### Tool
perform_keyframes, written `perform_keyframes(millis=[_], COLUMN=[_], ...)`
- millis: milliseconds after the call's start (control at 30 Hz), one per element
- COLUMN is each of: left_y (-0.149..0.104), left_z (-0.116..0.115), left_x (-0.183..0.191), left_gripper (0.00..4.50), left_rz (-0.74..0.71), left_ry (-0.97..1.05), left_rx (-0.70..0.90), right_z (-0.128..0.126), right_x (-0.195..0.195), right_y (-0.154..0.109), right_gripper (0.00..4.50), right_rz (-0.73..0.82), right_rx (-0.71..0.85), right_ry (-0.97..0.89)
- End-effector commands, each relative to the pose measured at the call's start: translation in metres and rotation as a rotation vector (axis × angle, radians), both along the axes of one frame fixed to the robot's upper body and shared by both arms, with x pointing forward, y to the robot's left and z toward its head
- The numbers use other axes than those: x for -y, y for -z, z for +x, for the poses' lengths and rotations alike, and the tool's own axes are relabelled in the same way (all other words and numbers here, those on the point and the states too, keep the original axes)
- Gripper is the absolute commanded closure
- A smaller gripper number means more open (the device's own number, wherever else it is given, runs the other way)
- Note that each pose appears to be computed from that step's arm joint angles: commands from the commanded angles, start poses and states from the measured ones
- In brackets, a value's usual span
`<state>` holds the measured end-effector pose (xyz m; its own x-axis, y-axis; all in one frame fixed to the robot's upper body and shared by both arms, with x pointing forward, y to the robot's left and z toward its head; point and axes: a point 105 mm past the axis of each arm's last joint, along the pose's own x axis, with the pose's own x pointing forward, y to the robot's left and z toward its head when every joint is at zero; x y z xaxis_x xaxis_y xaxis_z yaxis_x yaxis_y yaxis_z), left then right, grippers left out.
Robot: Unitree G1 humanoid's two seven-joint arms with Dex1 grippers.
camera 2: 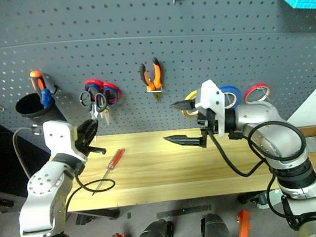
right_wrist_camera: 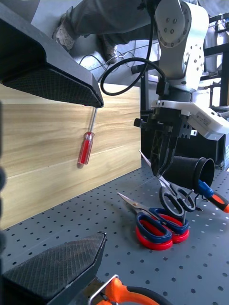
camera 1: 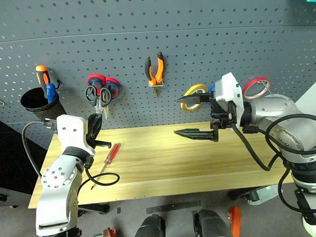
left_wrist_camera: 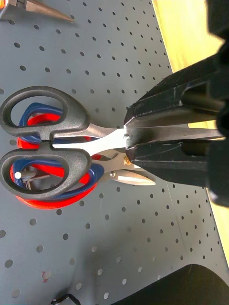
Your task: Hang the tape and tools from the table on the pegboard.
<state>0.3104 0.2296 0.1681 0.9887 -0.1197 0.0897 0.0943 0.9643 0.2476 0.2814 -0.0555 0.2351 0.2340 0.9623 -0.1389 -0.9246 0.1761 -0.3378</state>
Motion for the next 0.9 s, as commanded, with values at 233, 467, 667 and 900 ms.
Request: perform_keyframes(millis=[233, 467, 667, 900], left_y=[-0.012, -0.010, -0.006, -0.002], left_z=[-0.002, 0.001, 0.005, 0.006], left_x=[0.001, 0.002, 0.004, 0.005], left_gripper=[4.39, 4.39, 4.39, 4.39], left_rz=[0.023, 0.029, 0.036, 0.037], left_ry=[-0.001, 0.004, 0.015, 0.015], left_rx=[0.052, 0.045, 0.033, 0.020], right_z=[-0.007, -0.008, -0.008, -0.008], right_x=[0.001, 0.001, 0.001, 0.002], right_y=[-0.015, -0.014, -0.014, -0.013], right_gripper=[0.00, 0.00, 0.00, 0.00], right_rz=[0.018, 0.012, 0.005, 0.000], right_rx=[0.056, 0.056, 0.054, 0.051], right_ry=[-0.015, -0.015, -0.016, -0.018])
